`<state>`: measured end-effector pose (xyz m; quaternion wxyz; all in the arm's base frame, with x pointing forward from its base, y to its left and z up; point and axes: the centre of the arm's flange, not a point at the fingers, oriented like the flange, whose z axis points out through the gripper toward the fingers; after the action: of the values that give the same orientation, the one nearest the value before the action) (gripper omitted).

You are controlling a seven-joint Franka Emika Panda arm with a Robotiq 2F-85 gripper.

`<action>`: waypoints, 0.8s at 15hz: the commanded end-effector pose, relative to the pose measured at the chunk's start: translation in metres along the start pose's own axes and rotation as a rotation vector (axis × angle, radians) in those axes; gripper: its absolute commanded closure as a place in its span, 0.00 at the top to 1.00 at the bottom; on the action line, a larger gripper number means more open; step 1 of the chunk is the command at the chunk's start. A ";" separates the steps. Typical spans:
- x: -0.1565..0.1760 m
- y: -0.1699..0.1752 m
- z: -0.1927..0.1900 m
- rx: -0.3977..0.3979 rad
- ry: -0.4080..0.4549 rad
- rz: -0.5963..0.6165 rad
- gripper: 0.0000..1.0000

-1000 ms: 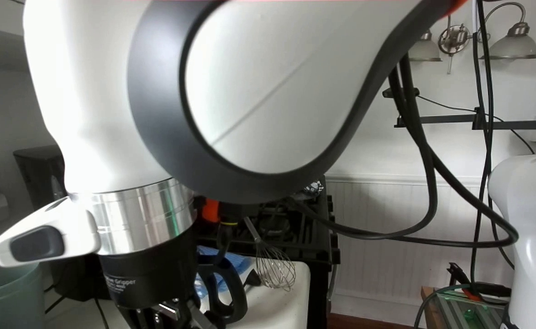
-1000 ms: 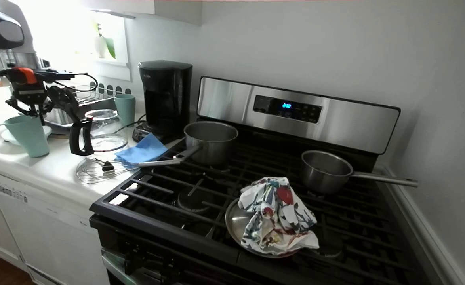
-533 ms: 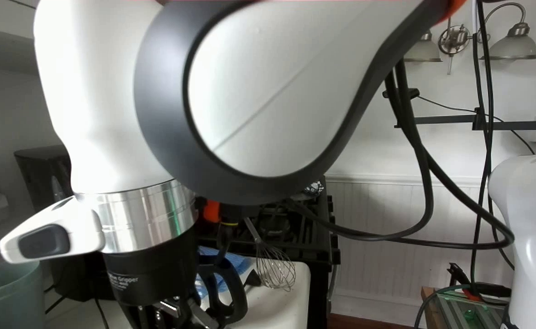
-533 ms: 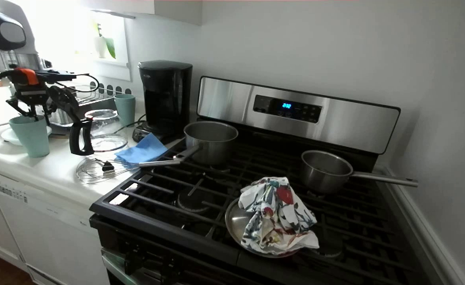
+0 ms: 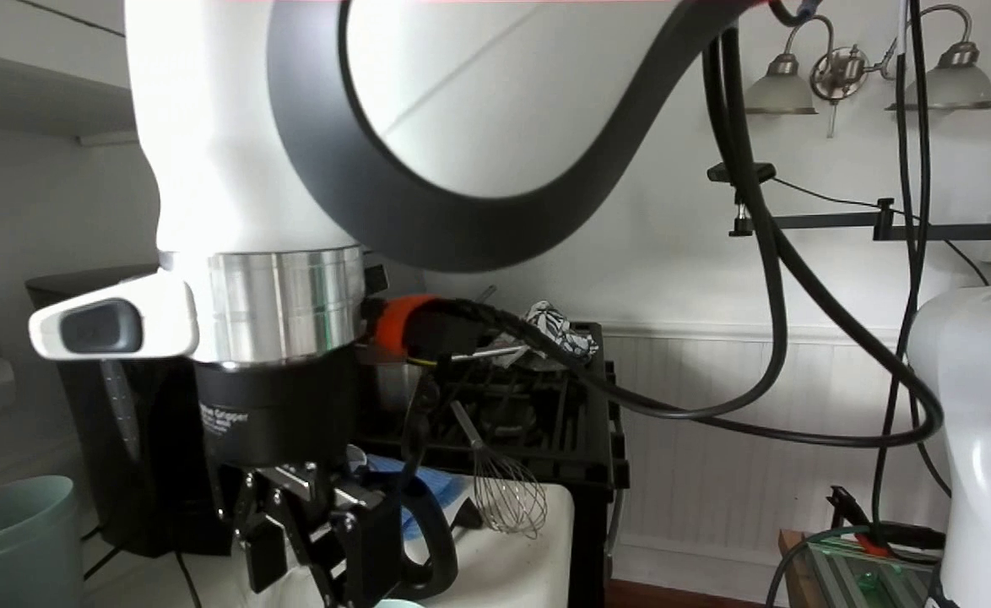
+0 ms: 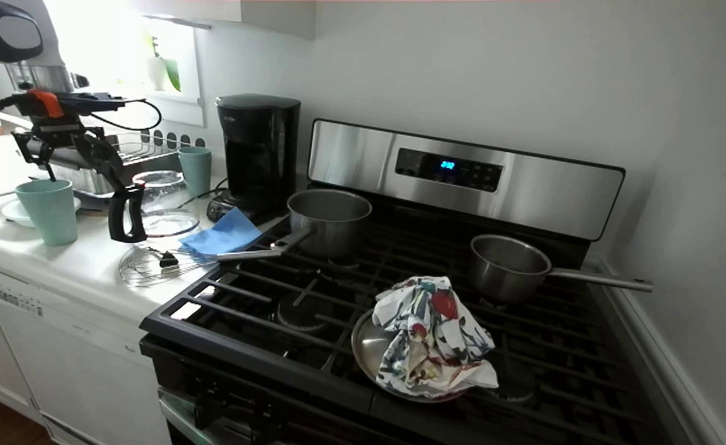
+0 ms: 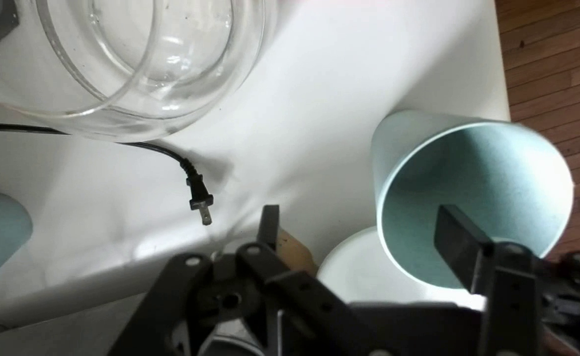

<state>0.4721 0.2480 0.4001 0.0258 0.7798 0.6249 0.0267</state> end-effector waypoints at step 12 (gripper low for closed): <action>-0.047 -0.013 -0.122 -0.074 0.024 0.514 1.00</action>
<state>0.4547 0.2144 0.4981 0.0110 0.8854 0.4611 0.0571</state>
